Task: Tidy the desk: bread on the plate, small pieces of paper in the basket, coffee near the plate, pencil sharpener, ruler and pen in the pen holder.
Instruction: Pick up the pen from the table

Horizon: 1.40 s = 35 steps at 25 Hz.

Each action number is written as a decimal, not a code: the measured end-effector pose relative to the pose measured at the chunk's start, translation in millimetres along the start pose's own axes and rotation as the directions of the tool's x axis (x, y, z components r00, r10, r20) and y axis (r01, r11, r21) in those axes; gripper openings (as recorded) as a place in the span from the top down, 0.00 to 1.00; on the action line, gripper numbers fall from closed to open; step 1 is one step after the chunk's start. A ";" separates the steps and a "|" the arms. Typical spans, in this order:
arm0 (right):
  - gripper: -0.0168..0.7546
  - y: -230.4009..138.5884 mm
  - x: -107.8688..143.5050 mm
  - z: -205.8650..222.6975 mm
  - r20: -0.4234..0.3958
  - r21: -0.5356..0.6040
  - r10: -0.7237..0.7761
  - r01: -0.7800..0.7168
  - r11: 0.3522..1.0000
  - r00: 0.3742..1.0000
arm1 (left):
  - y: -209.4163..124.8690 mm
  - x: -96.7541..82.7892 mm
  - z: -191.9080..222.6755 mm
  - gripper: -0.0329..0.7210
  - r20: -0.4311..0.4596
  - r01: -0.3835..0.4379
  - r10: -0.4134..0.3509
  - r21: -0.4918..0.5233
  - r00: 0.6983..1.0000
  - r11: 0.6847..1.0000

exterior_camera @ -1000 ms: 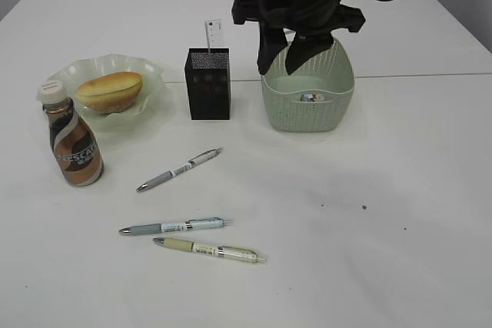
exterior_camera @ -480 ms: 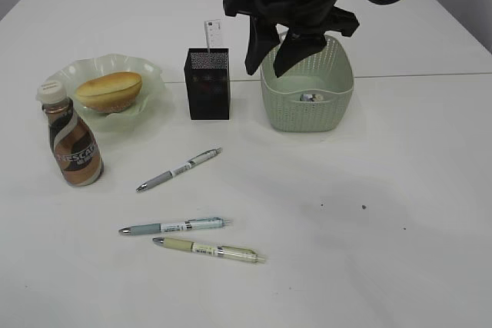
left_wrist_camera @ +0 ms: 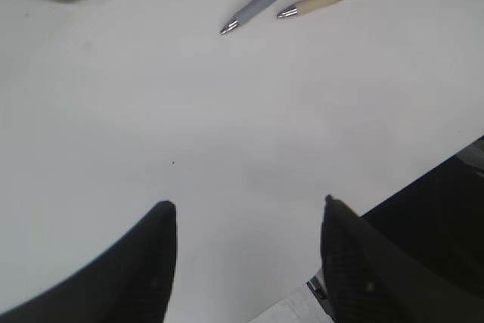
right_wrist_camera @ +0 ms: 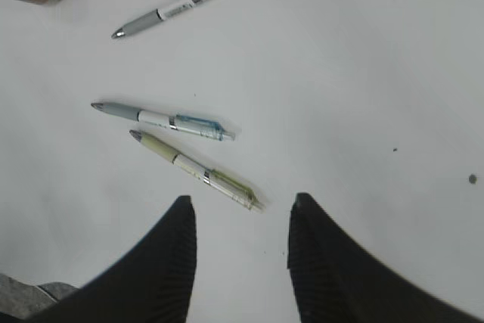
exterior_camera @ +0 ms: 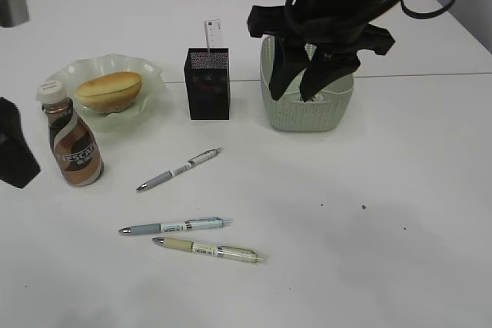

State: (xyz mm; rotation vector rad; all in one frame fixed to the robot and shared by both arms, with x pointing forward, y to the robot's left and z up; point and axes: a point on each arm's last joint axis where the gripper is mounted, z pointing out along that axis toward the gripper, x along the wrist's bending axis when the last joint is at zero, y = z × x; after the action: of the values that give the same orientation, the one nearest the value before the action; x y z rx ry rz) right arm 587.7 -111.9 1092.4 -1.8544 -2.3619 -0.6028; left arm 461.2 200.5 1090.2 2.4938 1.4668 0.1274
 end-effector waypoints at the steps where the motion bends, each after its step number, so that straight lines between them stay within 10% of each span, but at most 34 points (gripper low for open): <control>1: 0.59 -5.0 -0.9 -1.3 0.002 0.008 0.001 -0.001 1.000 1.000 | 6.3 -2.4 4.7 0.37 0.002 -0.015 0.015 0.005 1.000 1.000; 20: 0.59 -92.8 -15.5 -26.5 0.018 0.095 -0.035 0.033 0.995 0.999 | 126.2 3.6 82.6 0.37 -0.021 -0.222 0.223 0.054 0.975 0.974; 35: 0.59 -123.1 -16.9 -62.4 0.038 0.006 -0.132 0.132 0.991 0.990 | 159.9 14.5 194.6 0.37 -0.004 -0.234 0.239 0.184 0.971 0.955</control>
State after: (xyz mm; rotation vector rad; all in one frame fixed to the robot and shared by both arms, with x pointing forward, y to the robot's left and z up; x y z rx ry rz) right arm 464.4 -172.8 1113.3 -1.7331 -2.5241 -0.5796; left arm 642.4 106.6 942.0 2.8210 1.2330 0.0702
